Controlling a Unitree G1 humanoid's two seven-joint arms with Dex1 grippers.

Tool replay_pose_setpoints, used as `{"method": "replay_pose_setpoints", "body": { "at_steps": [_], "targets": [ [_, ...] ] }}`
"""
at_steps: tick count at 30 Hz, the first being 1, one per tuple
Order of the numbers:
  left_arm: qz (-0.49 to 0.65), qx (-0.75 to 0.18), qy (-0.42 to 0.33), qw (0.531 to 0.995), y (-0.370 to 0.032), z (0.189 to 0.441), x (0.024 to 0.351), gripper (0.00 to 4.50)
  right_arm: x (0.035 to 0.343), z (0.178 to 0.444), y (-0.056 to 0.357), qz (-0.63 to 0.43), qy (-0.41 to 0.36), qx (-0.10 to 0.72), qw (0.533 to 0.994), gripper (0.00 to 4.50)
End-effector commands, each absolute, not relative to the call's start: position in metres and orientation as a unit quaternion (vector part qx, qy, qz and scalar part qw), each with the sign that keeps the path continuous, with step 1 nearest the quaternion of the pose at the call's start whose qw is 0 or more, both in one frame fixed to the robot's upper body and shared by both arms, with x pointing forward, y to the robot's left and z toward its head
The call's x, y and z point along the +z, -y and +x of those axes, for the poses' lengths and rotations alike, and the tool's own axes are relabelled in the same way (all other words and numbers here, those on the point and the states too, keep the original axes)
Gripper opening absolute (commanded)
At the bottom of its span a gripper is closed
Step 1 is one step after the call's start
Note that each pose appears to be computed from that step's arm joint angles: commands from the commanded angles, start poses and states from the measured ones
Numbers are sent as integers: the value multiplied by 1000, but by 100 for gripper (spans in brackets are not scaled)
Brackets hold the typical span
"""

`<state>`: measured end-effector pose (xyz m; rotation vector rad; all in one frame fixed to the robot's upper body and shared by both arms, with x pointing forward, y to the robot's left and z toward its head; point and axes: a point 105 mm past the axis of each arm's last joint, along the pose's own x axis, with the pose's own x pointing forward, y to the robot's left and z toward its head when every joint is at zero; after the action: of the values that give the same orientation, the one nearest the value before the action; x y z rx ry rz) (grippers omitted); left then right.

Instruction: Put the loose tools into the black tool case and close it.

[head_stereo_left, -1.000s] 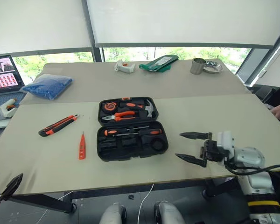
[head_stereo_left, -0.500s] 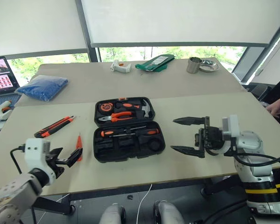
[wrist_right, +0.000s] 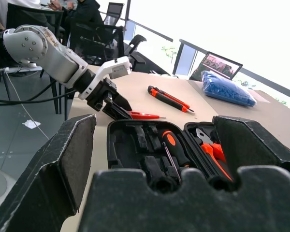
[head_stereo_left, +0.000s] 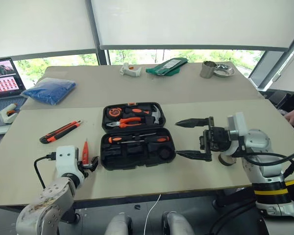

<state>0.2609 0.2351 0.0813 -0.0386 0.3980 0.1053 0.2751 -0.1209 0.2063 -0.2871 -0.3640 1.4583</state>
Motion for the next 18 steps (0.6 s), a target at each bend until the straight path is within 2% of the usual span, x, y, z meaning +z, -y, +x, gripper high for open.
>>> {"method": "replay_pose_setpoints", "body": {
  "at_steps": [1, 4, 6, 9, 12, 15, 18],
  "targets": [
    [-12, 59, -223, 973, -239, 255, 66, 224, 219, 272, 119, -144, 183, 665, 709, 450],
    [-11, 71, -211, 975, -244, 254, 67, 120, 219, 272, 119, -145, 183, 667, 708, 450],
    [-10, 69, -174, 982, -248, 258, 77, 52, 218, 271, 119, -146, 181, 668, 707, 450],
    [-8, 46, -72, 996, -260, 265, 112, 50, 213, 272, 122, -151, 165, 664, 713, 450],
    [8, -58, 6, 998, -255, 263, 148, 50, 213, 277, 130, -153, 152, 640, 738, 450],
    [94, -299, 25, 949, -215, 249, 166, 50, 214, 282, 142, -163, 137, 618, 757, 450],
    [165, -413, -1, 896, -202, 251, 167, 50, 213, 286, 150, -176, 119, 608, 765, 450]
  ]
}}
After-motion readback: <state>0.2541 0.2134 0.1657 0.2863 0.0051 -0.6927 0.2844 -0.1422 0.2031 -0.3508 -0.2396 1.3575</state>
